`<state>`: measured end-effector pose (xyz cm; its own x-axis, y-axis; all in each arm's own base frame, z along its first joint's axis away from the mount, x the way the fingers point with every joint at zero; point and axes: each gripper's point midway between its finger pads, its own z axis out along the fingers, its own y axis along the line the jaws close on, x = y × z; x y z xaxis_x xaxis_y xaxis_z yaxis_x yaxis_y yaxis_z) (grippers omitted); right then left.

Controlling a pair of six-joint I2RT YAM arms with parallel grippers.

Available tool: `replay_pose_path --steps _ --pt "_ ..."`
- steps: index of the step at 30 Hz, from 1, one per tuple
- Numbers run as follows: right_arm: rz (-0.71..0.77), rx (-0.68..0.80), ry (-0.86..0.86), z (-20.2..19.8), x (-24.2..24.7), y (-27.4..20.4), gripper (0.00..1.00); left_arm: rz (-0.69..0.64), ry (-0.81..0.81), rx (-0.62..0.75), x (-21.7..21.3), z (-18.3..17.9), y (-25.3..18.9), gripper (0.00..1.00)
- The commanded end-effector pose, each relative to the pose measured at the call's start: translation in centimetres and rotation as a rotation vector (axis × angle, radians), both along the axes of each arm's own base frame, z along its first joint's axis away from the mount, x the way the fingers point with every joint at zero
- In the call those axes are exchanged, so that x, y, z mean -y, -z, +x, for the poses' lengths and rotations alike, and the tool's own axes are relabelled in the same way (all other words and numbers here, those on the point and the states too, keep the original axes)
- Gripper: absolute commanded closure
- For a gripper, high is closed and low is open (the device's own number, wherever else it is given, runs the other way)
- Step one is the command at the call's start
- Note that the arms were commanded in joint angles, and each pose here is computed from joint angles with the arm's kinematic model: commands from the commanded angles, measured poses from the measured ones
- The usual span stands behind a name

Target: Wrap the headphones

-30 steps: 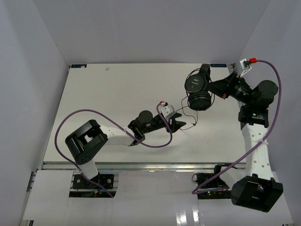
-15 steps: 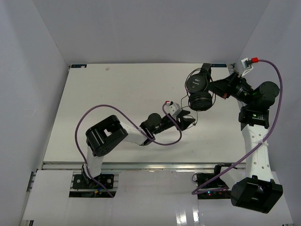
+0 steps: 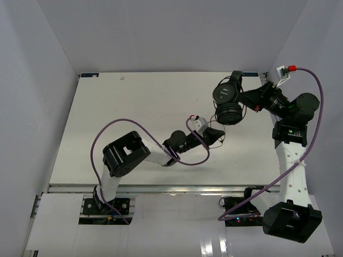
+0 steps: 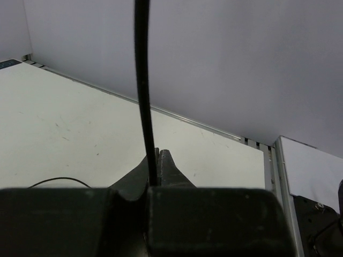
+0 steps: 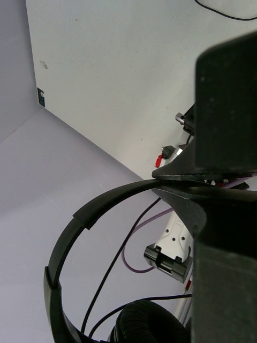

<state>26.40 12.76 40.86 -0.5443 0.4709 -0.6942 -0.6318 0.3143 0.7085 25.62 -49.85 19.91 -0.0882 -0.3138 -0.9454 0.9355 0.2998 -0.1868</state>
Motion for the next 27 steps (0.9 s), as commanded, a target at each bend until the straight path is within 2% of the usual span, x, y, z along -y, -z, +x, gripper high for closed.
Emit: replay_pose_path --steps 1,5,11,17,27 --pt "-0.02 0.072 0.07 0.2 0.6 -2.2 0.92 -0.015 0.067 0.008 0.1 -2.4 -0.7 0.97" --pt "-0.069 0.062 0.189 1.6 1.7 -1.7 0.92 0.021 0.097 -0.008 -0.4 -4.3 0.3 1.0" --pt "-0.177 0.129 0.416 3.2 4.3 -1.4 0.92 0.091 0.161 -0.014 -1.2 -7.8 0.6 1.0" --pt "-0.266 0.147 0.564 3.9 6.5 -0.2 0.92 0.171 0.184 -0.033 -3.1 -9.9 1.4 1.0" --pt "-0.357 0.147 0.772 4.8 10.0 1.5 0.92 0.325 0.282 -0.019 -2.7 -13.6 1.8 1.0"
